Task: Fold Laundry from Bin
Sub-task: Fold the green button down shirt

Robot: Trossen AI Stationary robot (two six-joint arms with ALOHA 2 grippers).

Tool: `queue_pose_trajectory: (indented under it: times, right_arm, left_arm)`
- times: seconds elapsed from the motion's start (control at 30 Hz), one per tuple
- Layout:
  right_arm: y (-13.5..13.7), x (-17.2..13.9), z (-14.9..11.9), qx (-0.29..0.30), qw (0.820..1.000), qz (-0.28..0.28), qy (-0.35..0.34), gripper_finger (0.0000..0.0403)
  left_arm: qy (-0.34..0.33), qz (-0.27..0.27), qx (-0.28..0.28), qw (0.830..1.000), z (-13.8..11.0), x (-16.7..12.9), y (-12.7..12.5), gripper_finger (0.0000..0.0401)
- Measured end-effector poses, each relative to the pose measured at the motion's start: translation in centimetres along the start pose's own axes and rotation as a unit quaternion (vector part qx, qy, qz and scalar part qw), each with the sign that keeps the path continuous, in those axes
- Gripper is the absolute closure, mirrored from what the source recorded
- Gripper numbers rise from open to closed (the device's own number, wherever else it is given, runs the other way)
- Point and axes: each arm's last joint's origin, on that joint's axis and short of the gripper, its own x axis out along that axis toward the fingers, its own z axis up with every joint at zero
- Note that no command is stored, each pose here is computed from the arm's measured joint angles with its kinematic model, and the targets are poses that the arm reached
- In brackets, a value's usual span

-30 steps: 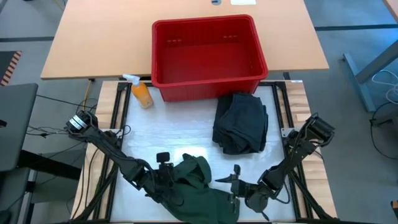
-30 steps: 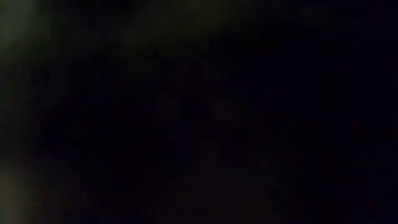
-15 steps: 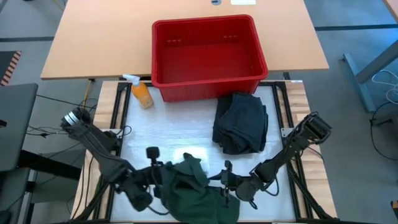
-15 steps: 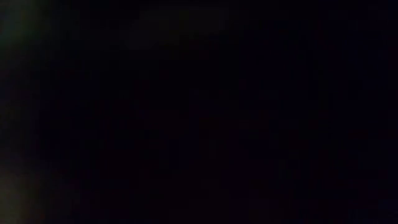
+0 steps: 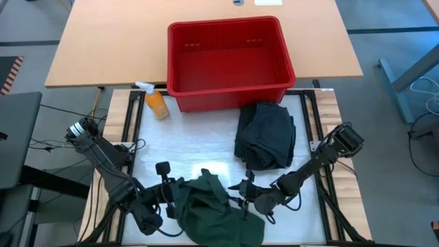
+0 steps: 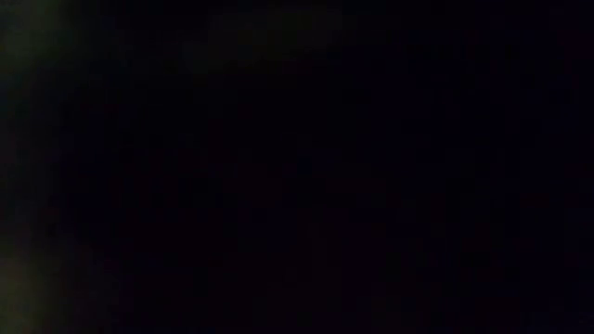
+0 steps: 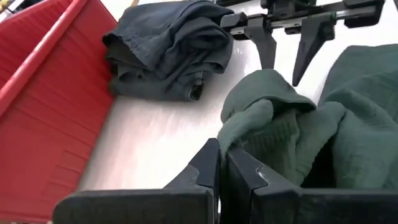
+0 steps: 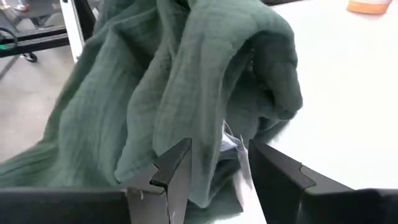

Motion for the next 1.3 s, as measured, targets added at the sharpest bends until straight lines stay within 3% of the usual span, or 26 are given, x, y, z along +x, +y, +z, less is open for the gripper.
queue_pose_trajectory:
  times: [0.2, 0.4, 0.5, 0.57, 0.67, 0.8, 0.93, 1.0, 1.17, 1.3]
  right_arm:
    - [0.2, 0.3, 0.2, 0.013, 0.998, 0.062, 0.021, 0.0219]
    - [-0.2, 3.1, -1.9, 0.009, 0.998, 0.055, 0.022, 0.0223]
    - [-0.2, 4.0, -1.2, -0.026, 0.998, 0.054, 0.005, 0.026]
    - [0.0, 3.6, 0.5, -0.069, 0.996, 0.063, -0.002, 0.0309]
    - [0.2, 1.8, 4.7, -0.144, 0.987, 0.069, -0.003, 0.038]
    - [-0.5, -2.2, 11.9, -0.226, 0.973, 0.037, -0.003, 0.0374]
    - [-1.8, -6.8, 20.2, -0.303, 0.952, 0.016, -0.034, 0.0383]
    - [-2.8, -9.1, 24.2, -0.327, 0.943, 0.004, -0.068, 0.0384]
    - [-6.2, -13.2, 32.5, -0.392, 0.906, -0.056, -0.147, 0.0384]
    - [-9.0, -14.4, 37.1, -0.38, 0.896, -0.096, -0.209, 0.0384]
  left_arm:
    - [0.0, 0.001, -0.003, 1.0, -0.1, 0.1, 0.0, 0.0401]
    - [0.0, 0.001, -0.003, 1.0, -0.1, 0.1, 0.0, 0.0401]
    - [-0.001, 0.0, -0.003, 1.0, -0.1, 0.0, -0.1, 0.0401]
    - [-0.002, 0.0, 0.002, 1.0, -0.1, 0.0, -0.1, 0.0401]
    - [-0.009, -0.009, 0.016, 1.0, 0.3, -0.2, -0.1, 0.0401]
    - [-0.032, -0.017, 0.042, 0.998, 2.4, -1.4, 0.4, 0.0401]
    - [-0.077, -0.004, 0.076, 0.994, 6.2, -3.7, 2.0, 0.0401]
    - [-0.105, 0.029, 0.086, 0.99, 8.3, -5.2, 3.5, 0.0401]
    - [-0.147, 0.17, 0.099, 0.969, 13.6, -9.4, 9.1, 0.0401]
    - [-0.164, 0.192, 0.053, 0.966, 16.9, -12.2, 15.1, 0.0401]
